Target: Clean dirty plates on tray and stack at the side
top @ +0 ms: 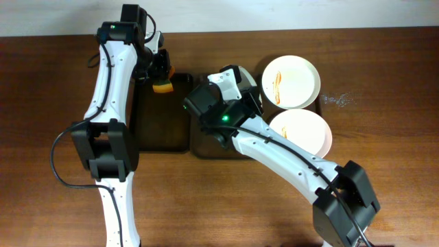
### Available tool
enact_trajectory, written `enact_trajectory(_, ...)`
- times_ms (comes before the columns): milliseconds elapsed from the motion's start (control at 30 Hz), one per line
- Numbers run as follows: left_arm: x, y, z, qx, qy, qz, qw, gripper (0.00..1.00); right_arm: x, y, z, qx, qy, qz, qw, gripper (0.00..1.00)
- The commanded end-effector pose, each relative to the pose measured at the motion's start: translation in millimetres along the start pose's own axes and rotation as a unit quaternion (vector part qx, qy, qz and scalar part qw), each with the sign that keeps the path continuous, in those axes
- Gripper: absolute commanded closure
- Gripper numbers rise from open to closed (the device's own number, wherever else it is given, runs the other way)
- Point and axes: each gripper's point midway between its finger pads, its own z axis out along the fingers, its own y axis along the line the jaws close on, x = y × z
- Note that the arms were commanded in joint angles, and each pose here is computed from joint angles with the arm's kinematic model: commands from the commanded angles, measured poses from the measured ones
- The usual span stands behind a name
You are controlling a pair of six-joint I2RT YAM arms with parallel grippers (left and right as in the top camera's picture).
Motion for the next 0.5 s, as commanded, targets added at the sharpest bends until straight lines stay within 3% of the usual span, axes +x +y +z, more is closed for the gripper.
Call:
enact_trajectory(0, -10, -10, -27, 0.010, -0.034, 0.019, 0.999, 1.00, -11, -25, -7, 0.058, -0.023, 0.014, 0.998, 0.96)
enact_trajectory(167, -10, -10, -27, 0.010, -0.035, 0.017, 0.999, 1.00, -13, -32, -8, 0.079, -0.029, 0.016, 0.996, 0.96)
enact_trajectory(300, -10, -11, -26, 0.010, -0.034, 0.017, 0.999, 1.00, 5, 7, -1, -0.103, 0.037, 0.026, 0.994, 0.96)
enact_trajectory(367, -9, -11, -26, 0.010, -0.033, 0.005, 0.999, 1.00, 10, 9, 2, -0.212, 0.081, 0.082, 0.970, 0.96)
enact_trajectory(467, -7, -14, -26, 0.011, -0.029, 0.003, 1.000, 1.00, 12, -18, 9, -0.298, 0.114, 0.150, 0.936, 0.96)
